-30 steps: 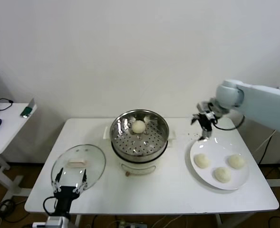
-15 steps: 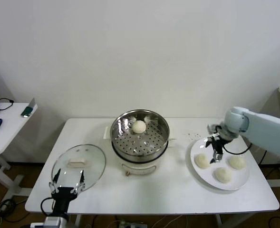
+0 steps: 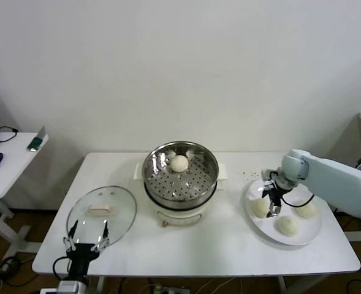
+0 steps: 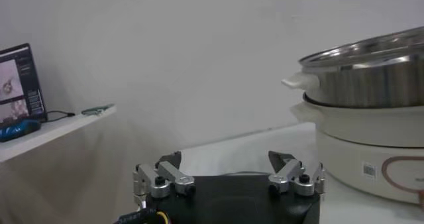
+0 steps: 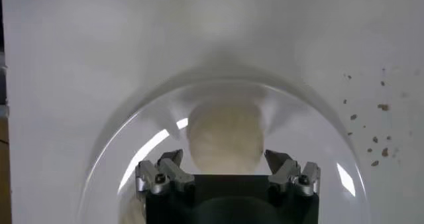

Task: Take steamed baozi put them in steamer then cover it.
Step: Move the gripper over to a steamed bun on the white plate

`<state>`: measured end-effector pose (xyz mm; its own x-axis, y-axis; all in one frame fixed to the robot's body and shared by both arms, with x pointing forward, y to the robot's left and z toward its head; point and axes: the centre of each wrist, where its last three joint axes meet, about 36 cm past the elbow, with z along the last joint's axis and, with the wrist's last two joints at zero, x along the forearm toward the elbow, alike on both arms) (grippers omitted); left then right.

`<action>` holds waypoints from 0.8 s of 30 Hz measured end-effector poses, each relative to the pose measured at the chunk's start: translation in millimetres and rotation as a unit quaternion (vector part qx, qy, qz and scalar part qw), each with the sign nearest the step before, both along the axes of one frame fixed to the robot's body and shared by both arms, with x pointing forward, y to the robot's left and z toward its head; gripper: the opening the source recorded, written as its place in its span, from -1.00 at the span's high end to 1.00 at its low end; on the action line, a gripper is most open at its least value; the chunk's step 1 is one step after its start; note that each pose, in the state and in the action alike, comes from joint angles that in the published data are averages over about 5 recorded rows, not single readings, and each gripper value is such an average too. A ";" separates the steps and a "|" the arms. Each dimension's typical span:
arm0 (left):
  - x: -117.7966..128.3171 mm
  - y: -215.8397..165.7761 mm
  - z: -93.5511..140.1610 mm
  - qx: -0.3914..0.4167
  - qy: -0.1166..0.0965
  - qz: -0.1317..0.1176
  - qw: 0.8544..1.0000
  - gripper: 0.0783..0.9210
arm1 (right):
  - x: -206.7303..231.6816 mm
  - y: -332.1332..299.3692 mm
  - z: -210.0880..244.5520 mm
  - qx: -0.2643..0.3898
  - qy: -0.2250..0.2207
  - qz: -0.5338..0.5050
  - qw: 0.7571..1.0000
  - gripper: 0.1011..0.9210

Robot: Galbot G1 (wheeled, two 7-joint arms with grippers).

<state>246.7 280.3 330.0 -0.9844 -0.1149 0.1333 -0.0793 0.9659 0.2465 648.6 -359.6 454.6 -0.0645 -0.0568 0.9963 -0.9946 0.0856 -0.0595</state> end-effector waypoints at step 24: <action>-4.2 1.1 3.2 0.008 0.004 -0.002 1.000 -0.77 | 15.7 -3.7 53.0 0.018 -0.026 -0.006 0.999 -0.43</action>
